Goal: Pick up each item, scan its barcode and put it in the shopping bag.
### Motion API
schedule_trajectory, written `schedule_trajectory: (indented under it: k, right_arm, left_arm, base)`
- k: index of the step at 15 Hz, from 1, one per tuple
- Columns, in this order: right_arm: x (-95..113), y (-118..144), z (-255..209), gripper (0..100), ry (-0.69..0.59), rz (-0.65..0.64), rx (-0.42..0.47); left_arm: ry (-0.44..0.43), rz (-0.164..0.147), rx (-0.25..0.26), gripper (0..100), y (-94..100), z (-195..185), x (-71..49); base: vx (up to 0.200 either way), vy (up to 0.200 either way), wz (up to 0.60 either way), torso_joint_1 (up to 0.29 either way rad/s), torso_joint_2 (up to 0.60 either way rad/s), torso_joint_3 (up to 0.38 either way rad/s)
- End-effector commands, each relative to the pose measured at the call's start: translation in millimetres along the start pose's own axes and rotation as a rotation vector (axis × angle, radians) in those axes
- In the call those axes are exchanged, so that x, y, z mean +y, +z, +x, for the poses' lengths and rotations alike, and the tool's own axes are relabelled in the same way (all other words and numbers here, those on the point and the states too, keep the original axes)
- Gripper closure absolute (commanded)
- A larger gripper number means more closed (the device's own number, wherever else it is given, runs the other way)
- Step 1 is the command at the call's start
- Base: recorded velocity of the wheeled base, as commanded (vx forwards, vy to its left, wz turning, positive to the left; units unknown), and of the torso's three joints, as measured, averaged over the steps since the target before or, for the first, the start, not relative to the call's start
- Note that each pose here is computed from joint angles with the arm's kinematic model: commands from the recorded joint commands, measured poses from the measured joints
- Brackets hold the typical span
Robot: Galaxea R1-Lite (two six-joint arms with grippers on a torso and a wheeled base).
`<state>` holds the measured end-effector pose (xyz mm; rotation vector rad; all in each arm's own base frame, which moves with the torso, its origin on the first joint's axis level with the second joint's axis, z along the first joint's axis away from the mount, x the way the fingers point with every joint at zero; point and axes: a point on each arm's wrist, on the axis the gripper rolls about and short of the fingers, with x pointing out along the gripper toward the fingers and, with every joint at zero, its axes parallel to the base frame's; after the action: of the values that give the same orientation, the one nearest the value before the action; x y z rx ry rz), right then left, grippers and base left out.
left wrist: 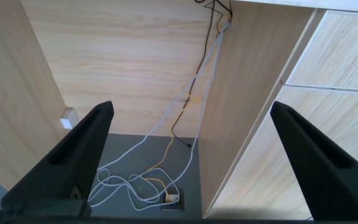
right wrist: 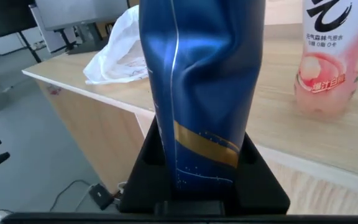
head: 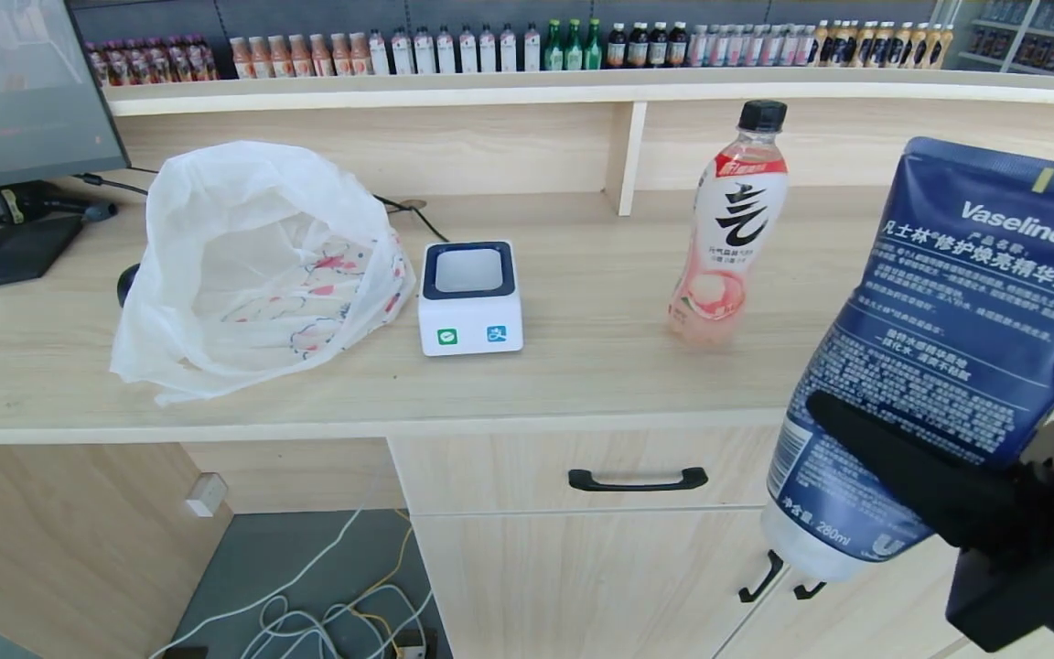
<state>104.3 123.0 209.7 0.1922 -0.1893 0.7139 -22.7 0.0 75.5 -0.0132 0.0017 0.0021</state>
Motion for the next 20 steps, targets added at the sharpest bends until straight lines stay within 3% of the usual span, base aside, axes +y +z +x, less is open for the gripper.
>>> schedule_trajectory:
  k: [1,5,8,20]
  right_arm:
    - [0,-3,5,100,0.032,0.008,0.016]
    - [5,-8,20,100,0.195,0.14,0.064]
    - [12,3,42,100,0.271,0.263,0.044]
    - [23,-6,59,100,0.671,0.351,0.185]
  left_arm:
    - [0.001,-0.001,0.0,0,0.0,0,0.0]
    - [0.001,-0.001,0.0,0,0.0,0,0.0]
    - [0.001,-0.001,0.0,0,0.0,0,0.0]
    - [0.001,-0.001,0.0,0,0.0,0,0.0]
  base:
    - [0.0,0.0,0.0,0.0,0.0,0.0]
    - [0.0,0.0,0.0,0.0,0.0,0.0]
    - [0.0,0.0,0.0,0.0,0.0,0.0]
    - [0.0,0.0,0.0,0.0,0.0,0.0]
